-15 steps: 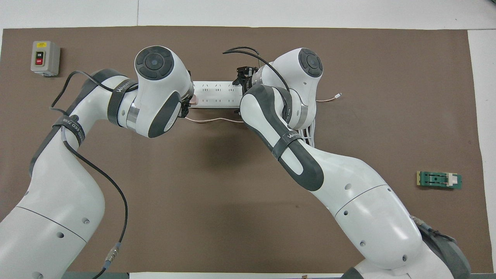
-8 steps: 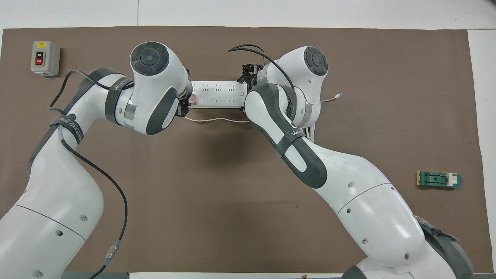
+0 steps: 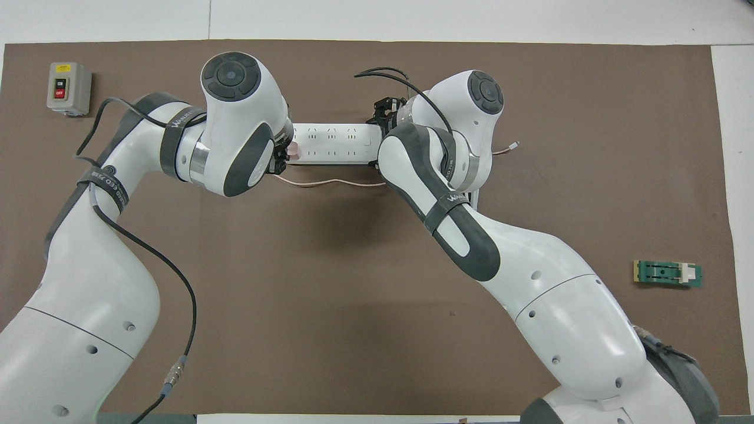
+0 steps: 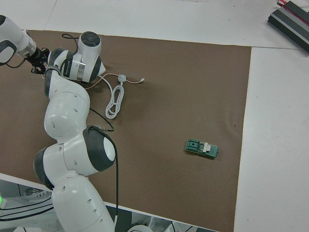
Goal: Unplug charger and place it aside
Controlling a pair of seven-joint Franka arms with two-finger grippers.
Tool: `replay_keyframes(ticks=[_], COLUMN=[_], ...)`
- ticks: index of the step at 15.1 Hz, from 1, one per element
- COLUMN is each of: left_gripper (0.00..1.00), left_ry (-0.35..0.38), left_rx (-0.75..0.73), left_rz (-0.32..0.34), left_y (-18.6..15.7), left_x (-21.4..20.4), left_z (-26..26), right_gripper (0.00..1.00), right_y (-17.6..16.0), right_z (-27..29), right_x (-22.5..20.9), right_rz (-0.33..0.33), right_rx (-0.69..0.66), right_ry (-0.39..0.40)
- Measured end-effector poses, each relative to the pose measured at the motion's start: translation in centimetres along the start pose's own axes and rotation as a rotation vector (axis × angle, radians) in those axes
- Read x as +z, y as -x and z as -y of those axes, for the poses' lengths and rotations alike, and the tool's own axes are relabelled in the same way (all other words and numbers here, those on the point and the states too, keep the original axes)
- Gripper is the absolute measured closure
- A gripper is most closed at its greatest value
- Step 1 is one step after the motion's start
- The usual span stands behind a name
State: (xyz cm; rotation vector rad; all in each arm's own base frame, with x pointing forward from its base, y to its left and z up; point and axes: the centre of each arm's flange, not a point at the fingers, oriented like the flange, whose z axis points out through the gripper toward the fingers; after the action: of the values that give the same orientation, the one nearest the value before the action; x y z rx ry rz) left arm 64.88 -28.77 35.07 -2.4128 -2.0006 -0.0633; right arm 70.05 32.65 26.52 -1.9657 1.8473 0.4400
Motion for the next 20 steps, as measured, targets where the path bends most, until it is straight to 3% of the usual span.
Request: replay_keyframes(ticks=[5,9,15,20], left_gripper=[0.68,0.68,0.68,0.68], left_ry=[-0.028,-0.05,-0.101,-0.155], left_rx=[0.019,0.115,0.477,0.863], left_rz=[-0.01,-0.019,-0.024,-0.002], left_y=[0.1,-0.2,-1.5,-3.1], left_x=[-2.0,-3.5,-8.3,-8.6], left_z=[0.4,0.9,2.8,4.5], right_gripper=[0.07,0.07,0.0,0.0], right_y=[0.0,0.0,0.5,-0.6], right_z=[0.0,0.0,0.2,1.3], right_x=[0.0,0.0,-0.7,-6.5], right_rz=[0.0,0.0,0.004,-0.019], right_rx=[0.0,0.0,-0.008,-0.005], right_ry=[0.0,0.0,-0.009,-0.033])
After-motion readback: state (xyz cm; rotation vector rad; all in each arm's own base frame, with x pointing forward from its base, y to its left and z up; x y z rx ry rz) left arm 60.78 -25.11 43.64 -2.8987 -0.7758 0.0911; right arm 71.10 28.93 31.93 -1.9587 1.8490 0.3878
